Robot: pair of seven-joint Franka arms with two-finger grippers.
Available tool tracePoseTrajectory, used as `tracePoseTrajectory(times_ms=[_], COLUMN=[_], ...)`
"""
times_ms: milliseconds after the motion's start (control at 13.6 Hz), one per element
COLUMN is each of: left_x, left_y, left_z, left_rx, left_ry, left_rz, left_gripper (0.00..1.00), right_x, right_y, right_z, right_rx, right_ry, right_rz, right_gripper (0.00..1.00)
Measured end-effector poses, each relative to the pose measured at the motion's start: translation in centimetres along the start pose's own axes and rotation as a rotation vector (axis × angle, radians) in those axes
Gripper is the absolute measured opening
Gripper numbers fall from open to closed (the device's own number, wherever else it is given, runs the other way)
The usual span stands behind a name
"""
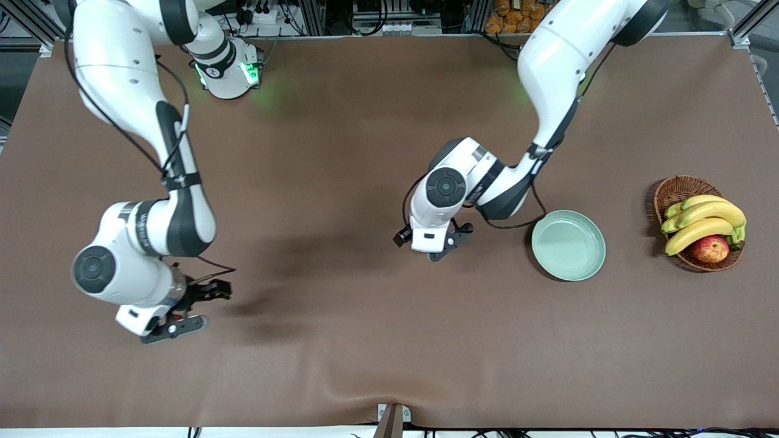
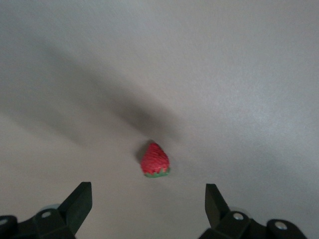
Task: Collect all strawberries into plate
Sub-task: 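Set the strawberry down and open the right gripper, then grasp the strawberry with the left gripper while the right gripper withdraws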
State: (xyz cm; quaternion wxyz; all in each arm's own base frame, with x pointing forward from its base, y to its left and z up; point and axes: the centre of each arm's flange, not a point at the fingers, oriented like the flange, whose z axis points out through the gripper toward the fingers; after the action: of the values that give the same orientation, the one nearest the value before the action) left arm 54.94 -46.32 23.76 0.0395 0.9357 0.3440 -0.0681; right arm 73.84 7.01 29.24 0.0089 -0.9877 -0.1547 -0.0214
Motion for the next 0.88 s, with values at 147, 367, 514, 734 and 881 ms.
tracePoseTrajectory(times_ms=[147,367,514,734,881], left_x=[-0.5,-0.5,-0.4,-0.7,-0.5], left_y=[0.4,0.2,0.1,0.0,-0.1], left_z=[2.0,4.1,4.8,5.4,5.8], left_rx=[-0.022,-0.011,-0.002,0.007,0.015], left_ry=[0.002,0.021,0.026,0.026,0.047], left_rz=[-0.014,-0.003,0.004,0.011,0.029], left_gripper=[0.97,0.86,0.81,0.48,0.40], right_x=[0.0,0.0,-0.1,-0.5,-0.8], right_y=[1.3,3.4,5.4,7.7,9.1], right_z=[1.2,3.7,5.3,7.2,7.9], right_rx=[-0.038,-0.095,-0.129,-0.172,-0.200], right_ry=[0.012,0.049,0.082,0.107,0.119], right_rz=[-0.037,-0.105,-0.175,-0.291,-0.374], right_gripper=[1.00,1.00,1.00,1.00,1.00])
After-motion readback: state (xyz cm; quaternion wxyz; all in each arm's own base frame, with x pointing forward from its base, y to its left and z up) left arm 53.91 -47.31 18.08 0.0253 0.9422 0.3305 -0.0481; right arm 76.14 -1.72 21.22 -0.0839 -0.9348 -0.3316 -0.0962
